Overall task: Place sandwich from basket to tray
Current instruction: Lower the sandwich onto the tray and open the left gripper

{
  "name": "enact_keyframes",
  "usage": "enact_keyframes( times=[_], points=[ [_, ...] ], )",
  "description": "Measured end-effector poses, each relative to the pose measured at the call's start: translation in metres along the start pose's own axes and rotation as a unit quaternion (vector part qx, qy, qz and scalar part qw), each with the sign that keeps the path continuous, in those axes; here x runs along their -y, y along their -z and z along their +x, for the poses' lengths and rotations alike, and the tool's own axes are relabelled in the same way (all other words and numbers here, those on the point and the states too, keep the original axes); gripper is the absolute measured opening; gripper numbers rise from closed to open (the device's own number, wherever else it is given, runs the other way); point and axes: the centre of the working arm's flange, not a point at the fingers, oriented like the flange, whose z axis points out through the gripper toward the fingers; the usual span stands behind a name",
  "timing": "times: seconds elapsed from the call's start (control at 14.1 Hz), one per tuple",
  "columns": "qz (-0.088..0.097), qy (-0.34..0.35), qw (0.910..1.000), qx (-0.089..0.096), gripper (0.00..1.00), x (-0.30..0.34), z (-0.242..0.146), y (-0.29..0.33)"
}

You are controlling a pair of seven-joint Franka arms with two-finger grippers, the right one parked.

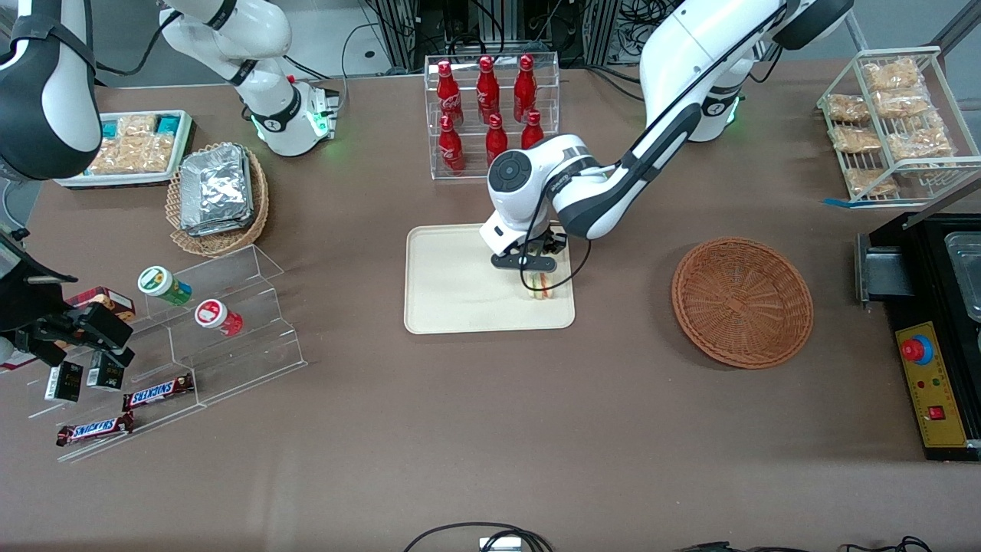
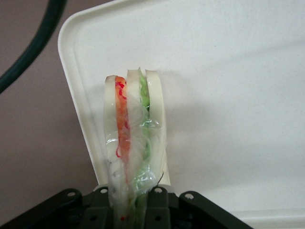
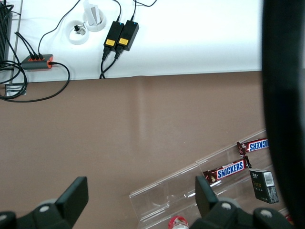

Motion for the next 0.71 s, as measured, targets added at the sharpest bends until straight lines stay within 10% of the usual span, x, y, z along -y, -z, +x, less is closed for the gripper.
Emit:
enact_keyframes(
  times=[0.21, 0.71],
  points=[
    [0.002, -0.005, 1.0, 0.002, 0.19, -0.0025, -0.0015, -0.0069],
    [0.008, -0.011, 0.9999, -0.008, 0.84, -0.0072, -0.0022, -0.007]
  ],
)
